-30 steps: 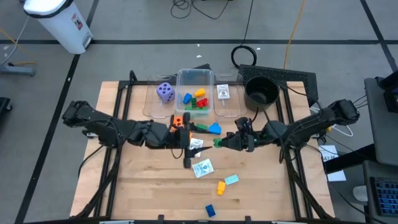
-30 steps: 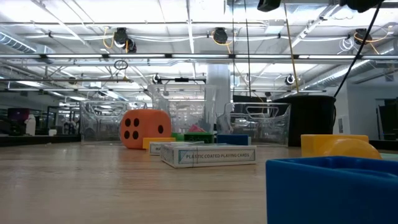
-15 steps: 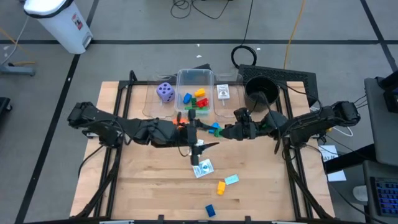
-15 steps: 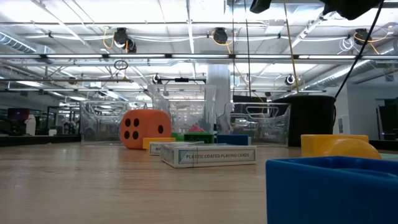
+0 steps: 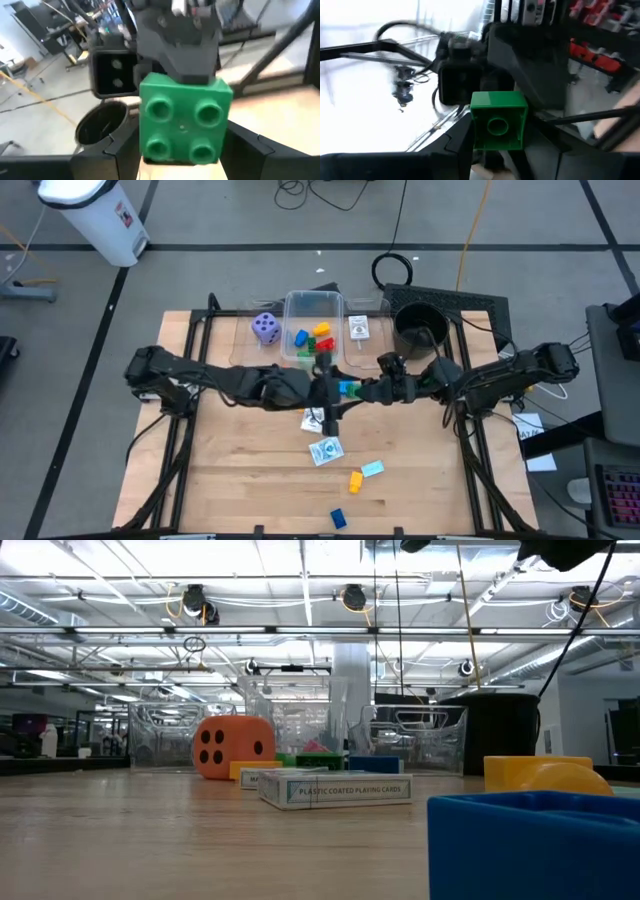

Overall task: Pick & Place Toys
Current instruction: Put the green four stud game piece into the middle transparent bin

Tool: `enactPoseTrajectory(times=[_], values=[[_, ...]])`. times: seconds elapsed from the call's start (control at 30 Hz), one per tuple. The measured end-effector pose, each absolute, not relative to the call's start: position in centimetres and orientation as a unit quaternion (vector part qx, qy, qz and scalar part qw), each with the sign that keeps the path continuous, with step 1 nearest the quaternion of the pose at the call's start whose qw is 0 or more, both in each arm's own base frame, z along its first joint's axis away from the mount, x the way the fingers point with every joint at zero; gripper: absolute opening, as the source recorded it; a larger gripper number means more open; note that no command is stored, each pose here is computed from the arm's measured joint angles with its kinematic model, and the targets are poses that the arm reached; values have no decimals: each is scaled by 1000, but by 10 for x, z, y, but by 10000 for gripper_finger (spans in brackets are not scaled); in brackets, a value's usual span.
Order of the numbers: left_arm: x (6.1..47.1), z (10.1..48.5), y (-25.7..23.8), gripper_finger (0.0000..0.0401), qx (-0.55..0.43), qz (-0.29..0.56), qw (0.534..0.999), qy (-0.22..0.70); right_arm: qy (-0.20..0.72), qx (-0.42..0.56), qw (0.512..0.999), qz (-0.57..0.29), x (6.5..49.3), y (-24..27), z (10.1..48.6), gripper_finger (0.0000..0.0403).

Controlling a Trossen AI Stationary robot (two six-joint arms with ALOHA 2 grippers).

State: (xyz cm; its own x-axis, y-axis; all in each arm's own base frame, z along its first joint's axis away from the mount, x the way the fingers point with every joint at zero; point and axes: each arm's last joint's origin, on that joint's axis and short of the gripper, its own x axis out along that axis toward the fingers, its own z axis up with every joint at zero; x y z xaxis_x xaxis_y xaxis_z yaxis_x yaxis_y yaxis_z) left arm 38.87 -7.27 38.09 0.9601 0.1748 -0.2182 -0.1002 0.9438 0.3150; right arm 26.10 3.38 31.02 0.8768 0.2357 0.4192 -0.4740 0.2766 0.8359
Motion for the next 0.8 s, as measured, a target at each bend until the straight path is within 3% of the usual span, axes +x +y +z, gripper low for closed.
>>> enactPoseTrajectory(times=[0.8], values=[[389, 395, -72, 230, 94, 47, 993, 60, -94, 549, 785, 273, 258, 36, 314, 130]])
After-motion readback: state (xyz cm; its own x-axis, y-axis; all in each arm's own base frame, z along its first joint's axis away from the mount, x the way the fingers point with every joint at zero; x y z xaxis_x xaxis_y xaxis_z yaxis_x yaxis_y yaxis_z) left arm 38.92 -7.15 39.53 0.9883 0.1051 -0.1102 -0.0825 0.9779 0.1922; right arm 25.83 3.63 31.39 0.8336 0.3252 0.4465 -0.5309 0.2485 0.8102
